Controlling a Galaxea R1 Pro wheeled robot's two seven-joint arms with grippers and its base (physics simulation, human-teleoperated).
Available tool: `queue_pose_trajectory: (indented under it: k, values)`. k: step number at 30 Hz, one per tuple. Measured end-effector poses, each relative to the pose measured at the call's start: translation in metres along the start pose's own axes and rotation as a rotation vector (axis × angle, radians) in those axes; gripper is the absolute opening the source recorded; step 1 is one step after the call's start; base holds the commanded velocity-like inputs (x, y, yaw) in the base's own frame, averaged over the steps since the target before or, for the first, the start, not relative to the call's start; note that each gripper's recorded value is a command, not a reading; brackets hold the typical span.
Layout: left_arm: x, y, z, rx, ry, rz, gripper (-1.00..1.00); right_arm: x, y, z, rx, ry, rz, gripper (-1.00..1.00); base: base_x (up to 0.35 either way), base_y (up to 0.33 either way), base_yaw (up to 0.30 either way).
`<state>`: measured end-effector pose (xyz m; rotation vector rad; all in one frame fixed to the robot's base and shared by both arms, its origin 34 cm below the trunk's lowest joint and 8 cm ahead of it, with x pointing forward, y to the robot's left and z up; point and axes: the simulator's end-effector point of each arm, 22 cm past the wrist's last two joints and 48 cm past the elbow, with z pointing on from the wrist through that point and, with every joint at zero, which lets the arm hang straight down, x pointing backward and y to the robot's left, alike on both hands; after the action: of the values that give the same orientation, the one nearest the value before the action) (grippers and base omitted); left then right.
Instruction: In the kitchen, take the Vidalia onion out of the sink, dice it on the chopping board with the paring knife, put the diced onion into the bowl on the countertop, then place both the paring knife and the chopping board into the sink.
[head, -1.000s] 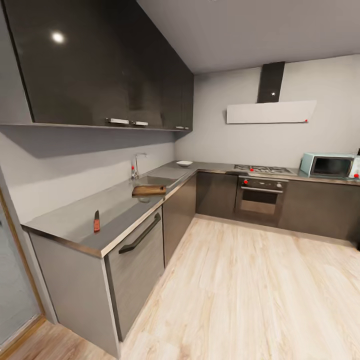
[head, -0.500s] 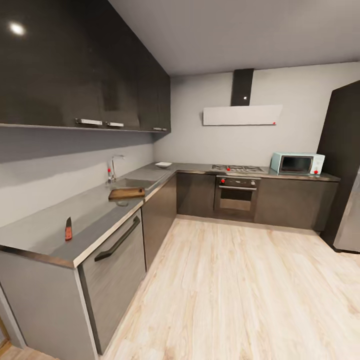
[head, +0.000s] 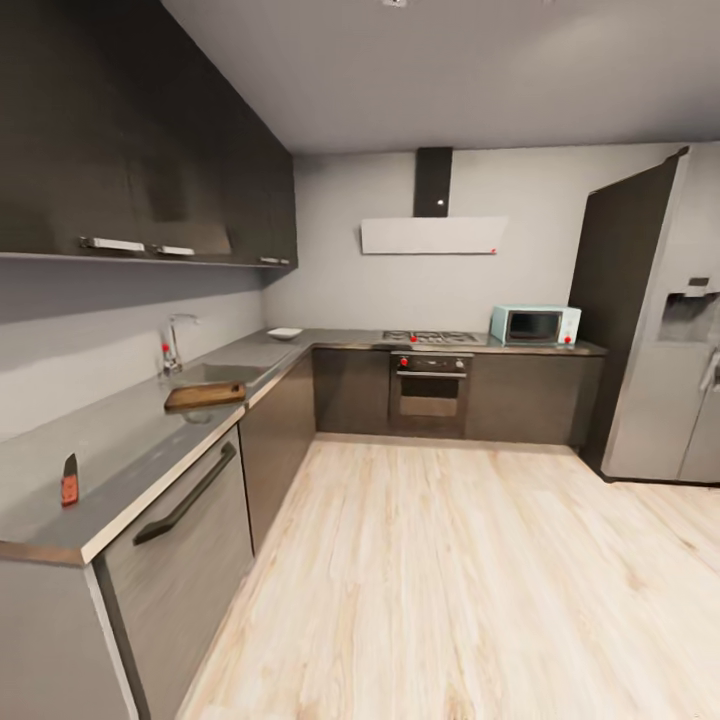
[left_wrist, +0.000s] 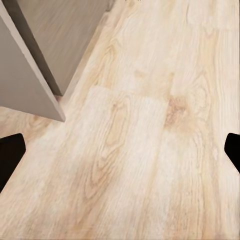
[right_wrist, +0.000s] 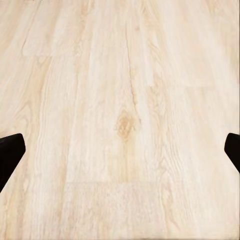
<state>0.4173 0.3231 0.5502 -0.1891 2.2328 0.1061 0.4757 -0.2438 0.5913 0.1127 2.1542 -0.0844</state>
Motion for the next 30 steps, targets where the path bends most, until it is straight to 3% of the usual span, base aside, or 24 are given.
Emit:
queue_pose_trajectory:
  k: [25, 30]
  values:
    - [-0.0056, -0.0006, 0.0003, 0.001, -0.014, -0.002, 1.00, -0.0062, 0.0004, -0.0001, -0.001, -0.015, 0.001, 1.00, 0.076, 0.000, -0.280]
    - [-0.0062, -0.0006, 0.0003, 0.002, -0.016, -0.002, 1.00, -0.0069, 0.0004, -0.0002, -0.001, -0.017, 0.000, 1.00, 0.181, -0.078, -0.113]
